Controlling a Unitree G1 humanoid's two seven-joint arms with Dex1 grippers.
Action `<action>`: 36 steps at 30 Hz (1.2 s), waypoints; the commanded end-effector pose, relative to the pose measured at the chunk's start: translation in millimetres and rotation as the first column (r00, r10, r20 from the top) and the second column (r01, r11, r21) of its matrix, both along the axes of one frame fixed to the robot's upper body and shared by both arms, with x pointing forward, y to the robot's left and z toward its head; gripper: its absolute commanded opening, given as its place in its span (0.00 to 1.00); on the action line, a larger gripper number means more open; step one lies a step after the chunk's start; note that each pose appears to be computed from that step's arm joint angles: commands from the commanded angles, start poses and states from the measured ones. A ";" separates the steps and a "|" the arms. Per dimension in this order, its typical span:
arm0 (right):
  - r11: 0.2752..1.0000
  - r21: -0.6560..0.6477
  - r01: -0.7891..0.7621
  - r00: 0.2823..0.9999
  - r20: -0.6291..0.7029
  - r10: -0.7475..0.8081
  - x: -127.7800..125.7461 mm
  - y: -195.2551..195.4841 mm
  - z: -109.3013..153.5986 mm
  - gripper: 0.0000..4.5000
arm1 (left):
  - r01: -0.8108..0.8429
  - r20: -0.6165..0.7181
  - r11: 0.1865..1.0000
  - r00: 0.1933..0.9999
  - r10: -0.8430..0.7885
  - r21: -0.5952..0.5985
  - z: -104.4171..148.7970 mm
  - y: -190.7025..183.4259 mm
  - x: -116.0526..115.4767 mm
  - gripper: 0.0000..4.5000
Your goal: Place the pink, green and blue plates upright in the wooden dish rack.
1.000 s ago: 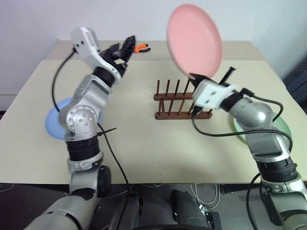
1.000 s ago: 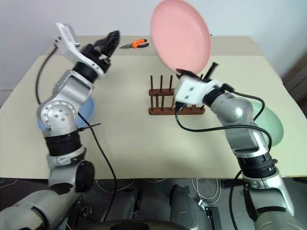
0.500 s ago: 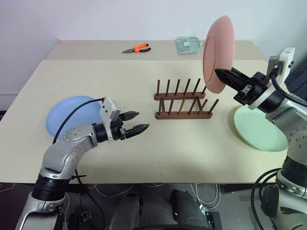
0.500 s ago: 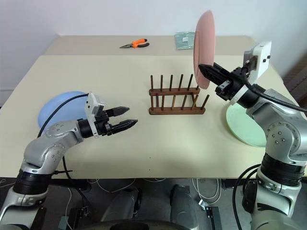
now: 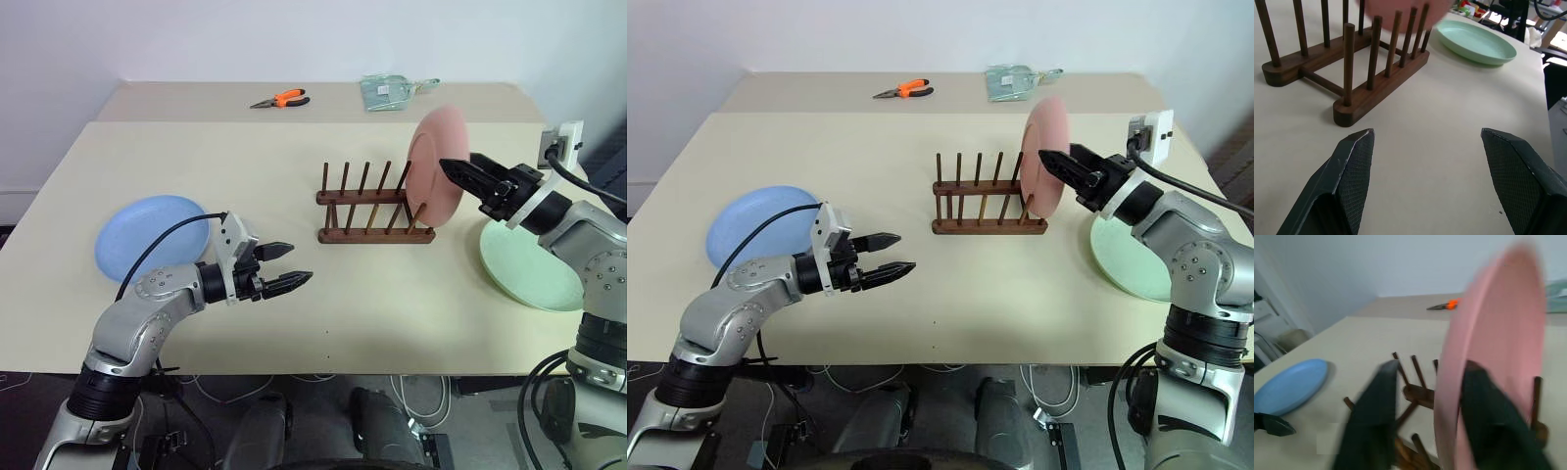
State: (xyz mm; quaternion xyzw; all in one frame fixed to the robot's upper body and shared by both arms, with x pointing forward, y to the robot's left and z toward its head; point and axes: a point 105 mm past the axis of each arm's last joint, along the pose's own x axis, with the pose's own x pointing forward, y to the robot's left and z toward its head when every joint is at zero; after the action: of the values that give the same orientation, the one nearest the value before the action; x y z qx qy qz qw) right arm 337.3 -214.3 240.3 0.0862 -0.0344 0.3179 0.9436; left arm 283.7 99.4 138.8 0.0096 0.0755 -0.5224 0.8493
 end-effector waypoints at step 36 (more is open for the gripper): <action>0.778 -0.405 0.480 0.874 0.149 -0.462 -37.2 -81.6 -34.7 0.01 | 0.136 0.053 0.989 0.989 -0.139 0.048 -5.0 -34.6 -2.5 0.80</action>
State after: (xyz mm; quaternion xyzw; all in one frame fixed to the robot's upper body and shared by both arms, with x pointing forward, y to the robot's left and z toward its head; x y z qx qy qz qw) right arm 301.2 -301.8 149.9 -0.1466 0.0956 0.0694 0.9821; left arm 277.8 61.4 124.3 0.0410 0.0841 -0.5851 0.8056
